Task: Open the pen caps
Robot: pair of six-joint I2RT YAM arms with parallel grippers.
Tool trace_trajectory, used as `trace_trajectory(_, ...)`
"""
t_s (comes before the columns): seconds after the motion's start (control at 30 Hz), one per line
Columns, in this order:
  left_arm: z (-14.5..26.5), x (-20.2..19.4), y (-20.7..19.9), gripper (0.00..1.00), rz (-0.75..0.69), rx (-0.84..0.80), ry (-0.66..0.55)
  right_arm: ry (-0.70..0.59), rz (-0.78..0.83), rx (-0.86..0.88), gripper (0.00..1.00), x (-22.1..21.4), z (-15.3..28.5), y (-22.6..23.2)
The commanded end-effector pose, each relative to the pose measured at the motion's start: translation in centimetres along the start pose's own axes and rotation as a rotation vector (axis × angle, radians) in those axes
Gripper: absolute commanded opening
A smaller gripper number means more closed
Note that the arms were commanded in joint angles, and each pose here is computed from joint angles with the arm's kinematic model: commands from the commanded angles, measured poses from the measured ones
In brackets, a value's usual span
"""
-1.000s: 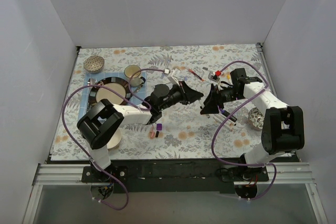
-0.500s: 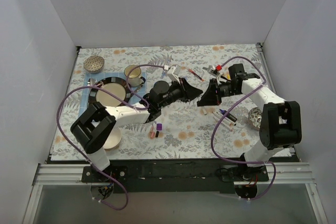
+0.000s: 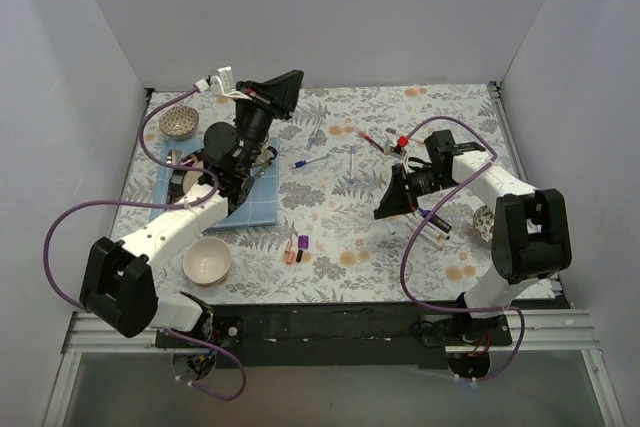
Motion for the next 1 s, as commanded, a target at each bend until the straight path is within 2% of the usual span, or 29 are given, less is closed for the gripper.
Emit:
trace_trajectory(0.0,3.3,-3.3,-0.5,0.00,0.000,-0.055,0.267,0.002,0.057,-0.133,0.01,0.6,1.0,0.0)
trace_trajectory(0.03,4.0,-4.0,-0.5,0.00,0.015,-0.052,0.331,-0.006,0.066,-0.233,0.01,1.0,1.5,-1.0)
trace_trajectory(0.07,5.5,-5.9,-0.2,0.00,0.034,-0.034,0.480,-0.015,0.079,-0.279,0.01,1.1,1.8,-1.2)
trace_trajectory(0.13,7.3,-7.2,0.0,0.00,0.043,-0.036,0.608,-0.028,0.104,-0.393,0.01,1.2,2.5,-1.7)
trace_trajectory(0.17,9.0,-8.6,0.3,0.00,0.052,-0.029,0.724,-0.029,0.112,-0.426,0.01,1.2,2.8,-1.8)
trace_trajectory(0.23,11.1,-10.2,0.7,0.00,0.053,-0.025,0.842,-0.029,0.123,-0.532,0.01,1.3,3.6,-2.4)
trace_trajectory(0.27,12.9,-11.3,1.2,0.00,0.053,0.008,0.949,-0.032,0.132,-0.564,0.01,1.4,3.9,-2.7)
trace_trajectory(0.37,16.7,-13.9,1.9,0.00,0.018,0.044,1.143,-0.026,0.132,-0.675,0.01,1.3,4.7,-3.6)
trace_trajectory(0.47,19.4,-15.9,2.1,0.00,-0.049,0.086,1.280,-0.013,0.126,-0.784,0.01,1.1,5.8,-4.5)
trace_trajectory(0.7,21.0,-18.8,1.8,0.00,-0.265,0.146,1.420,0.008,0.073,-0.995,0.01,-0.1,8.9,-6.5)
trace_trajectory(0.8,21.6,-19.7,2.0,0.00,-0.286,0.151,1.461,0.034,0.027,-1.056,0.02,-1.2,10.2,-7.4)
trace_trajectory(0.97,22.2,-20.2,2.2,0.00,-0.304,0.147,1.482,0.125,-0.016,-1.040,0.04,-3.2,10.0,-8.2)
Point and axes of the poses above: each gripper's point midway between its finger pads, its own z axis back along the fingers, its own y axis along the line the jaws close on, x = y × z, the point moved 6 cm from there along z, back along the fingers, and after that the axes turned 15 degrees about -z, right-handed, at the moved point
